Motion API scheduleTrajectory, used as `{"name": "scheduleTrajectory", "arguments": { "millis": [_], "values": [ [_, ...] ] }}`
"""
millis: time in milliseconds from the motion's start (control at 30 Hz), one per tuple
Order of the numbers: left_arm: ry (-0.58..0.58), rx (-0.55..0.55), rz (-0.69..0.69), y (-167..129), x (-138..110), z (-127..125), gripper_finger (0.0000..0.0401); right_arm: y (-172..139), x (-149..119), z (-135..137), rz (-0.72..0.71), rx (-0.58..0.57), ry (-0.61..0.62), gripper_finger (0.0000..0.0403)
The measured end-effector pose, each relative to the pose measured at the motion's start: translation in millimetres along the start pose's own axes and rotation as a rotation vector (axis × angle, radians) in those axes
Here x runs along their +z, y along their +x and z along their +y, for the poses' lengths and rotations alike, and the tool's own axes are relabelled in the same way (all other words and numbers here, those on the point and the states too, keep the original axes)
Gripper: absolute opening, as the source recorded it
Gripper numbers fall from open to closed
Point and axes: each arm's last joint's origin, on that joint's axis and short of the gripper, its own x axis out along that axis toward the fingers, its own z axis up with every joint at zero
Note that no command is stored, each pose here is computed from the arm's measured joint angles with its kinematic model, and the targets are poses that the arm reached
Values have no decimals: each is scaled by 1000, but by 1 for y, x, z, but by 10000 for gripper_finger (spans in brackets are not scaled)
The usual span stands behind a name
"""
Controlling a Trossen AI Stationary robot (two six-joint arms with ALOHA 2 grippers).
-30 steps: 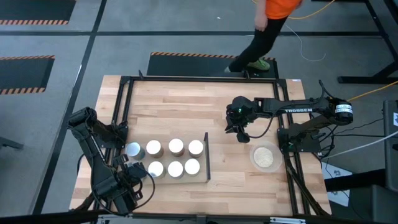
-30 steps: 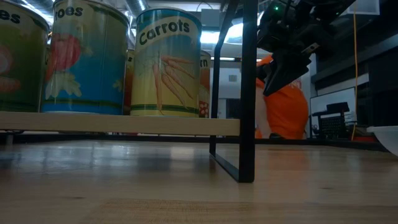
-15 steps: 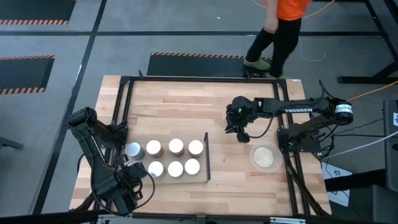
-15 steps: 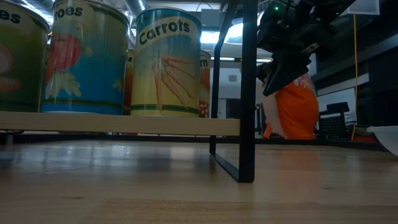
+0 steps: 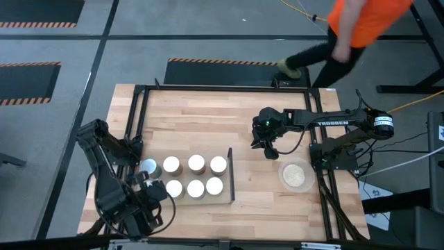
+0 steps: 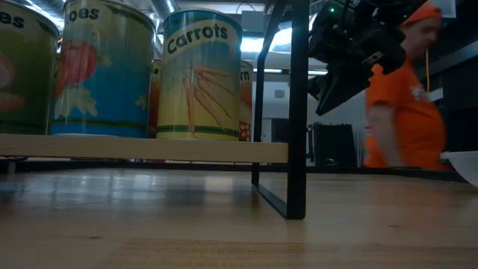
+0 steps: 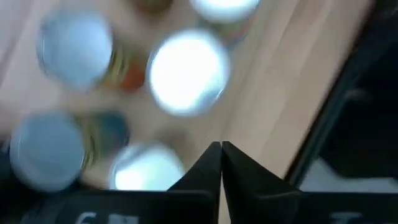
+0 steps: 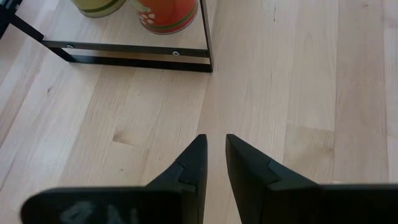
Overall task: Pick and place cans onto a shelf
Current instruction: Return to Home Position
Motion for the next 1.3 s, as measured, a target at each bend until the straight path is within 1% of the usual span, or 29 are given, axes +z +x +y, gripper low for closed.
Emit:
{"name": "scheduleTrajectory", "arguments": {
  "millis": [100,267,433,500,667,733,833,933,1000,1133,1300],
  "values": [
    [18,-51,-153,-18,18,-1,5,0,0,0,0,0,0,63],
    [166,-51,-412,-42,53,2,2,0,0,0,0,0,0,63],
    [326,15,-580,-61,98,13,1,0,0,0,0,0,0,63],
    [373,57,-639,-70,114,20,1,0,0,0,0,0,0,63],
    [464,170,-754,-102,140,43,1,0,0,0,0,0,0,63],
    [494,192,-794,-117,144,51,1,0,0,0,0,0,0,63],
    [555,211,-830,-137,144,62,2,0,0,0,0,0,0,63],
    [605,213,-837,-150,136,73,1,0,0,0,0,0,0,63],
    [618,200,-840,-156,128,83,1,0,0,0,-1,0,0,63],
    [589,176,-827,-158,115,100,5,0,0,0,-4,-1,-2,63],
    [535,176,-803,-146,102,115,1,0,1,0,-5,-1,-2,63]
  ]
}}
